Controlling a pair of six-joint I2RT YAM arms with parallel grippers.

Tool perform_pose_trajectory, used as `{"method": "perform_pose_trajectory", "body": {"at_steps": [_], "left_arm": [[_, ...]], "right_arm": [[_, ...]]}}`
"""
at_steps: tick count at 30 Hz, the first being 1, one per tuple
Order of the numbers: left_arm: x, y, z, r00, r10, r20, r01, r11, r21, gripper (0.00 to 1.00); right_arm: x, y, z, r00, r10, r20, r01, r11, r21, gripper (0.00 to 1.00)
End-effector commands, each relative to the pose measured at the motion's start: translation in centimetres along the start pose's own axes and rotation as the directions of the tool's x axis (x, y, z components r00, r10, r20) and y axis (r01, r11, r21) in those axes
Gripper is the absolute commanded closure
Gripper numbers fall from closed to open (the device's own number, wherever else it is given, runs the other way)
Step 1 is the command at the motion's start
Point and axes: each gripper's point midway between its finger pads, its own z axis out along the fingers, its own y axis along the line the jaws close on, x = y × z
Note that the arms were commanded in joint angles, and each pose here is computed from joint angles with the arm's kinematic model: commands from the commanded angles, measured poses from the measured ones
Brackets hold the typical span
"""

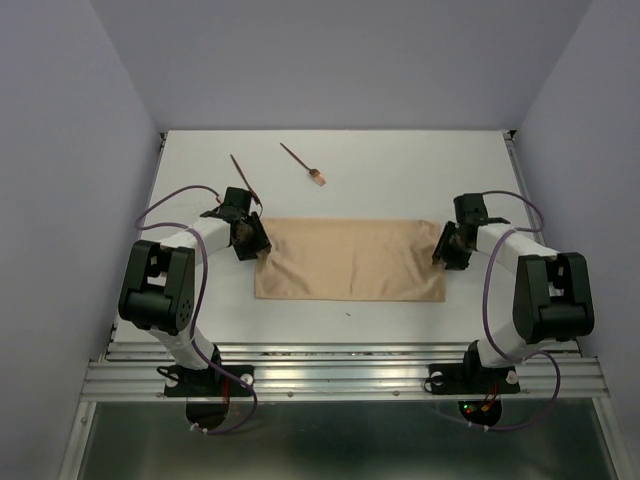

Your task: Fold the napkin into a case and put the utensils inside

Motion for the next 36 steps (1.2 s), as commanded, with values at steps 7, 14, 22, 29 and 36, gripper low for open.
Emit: {"method": "perform_pose_trajectory", "body": {"at_steps": [7, 14, 22, 29, 36], "left_arm": [[0.9, 0.9, 0.6, 1.000, 0.018, -0.025, -0.019, 0.999, -0.039, 0.48], [0.9, 0.7, 0.8, 0.999, 0.022, -0.032, -0.023, 0.999, -0.032, 0.48], [0.9, 0.7, 0.9, 0.999, 0.026, -0.035, -0.027, 0.999, -0.030, 0.48], [0.9, 0.7, 0.9, 0.999, 0.029, -0.037, -0.030, 0.999, -0.030, 0.48], [1.0, 0.5, 1.1, 0.998, 0.040, -0.042, -0.041, 0.999, -0.015, 0.48]], "right_arm": [[1.5, -0.3, 0.9, 0.998, -0.066, 0.000, 0.066, 0.992, 0.108, 0.57], [2.6, 0.4, 1.8, 0.994, -0.112, -0.013, 0.113, 0.985, 0.130, 0.58], [3.1, -0.1, 2.8, 0.994, -0.104, -0.026, 0.107, 0.982, 0.156, 0.94], [0.6, 1.8, 0.3, 0.991, -0.122, 0.061, 0.116, 0.989, 0.096, 0.99], [-0.8, 5.0, -3.0, 0.982, -0.141, 0.122, 0.140, 0.990, 0.014, 0.99]]}}
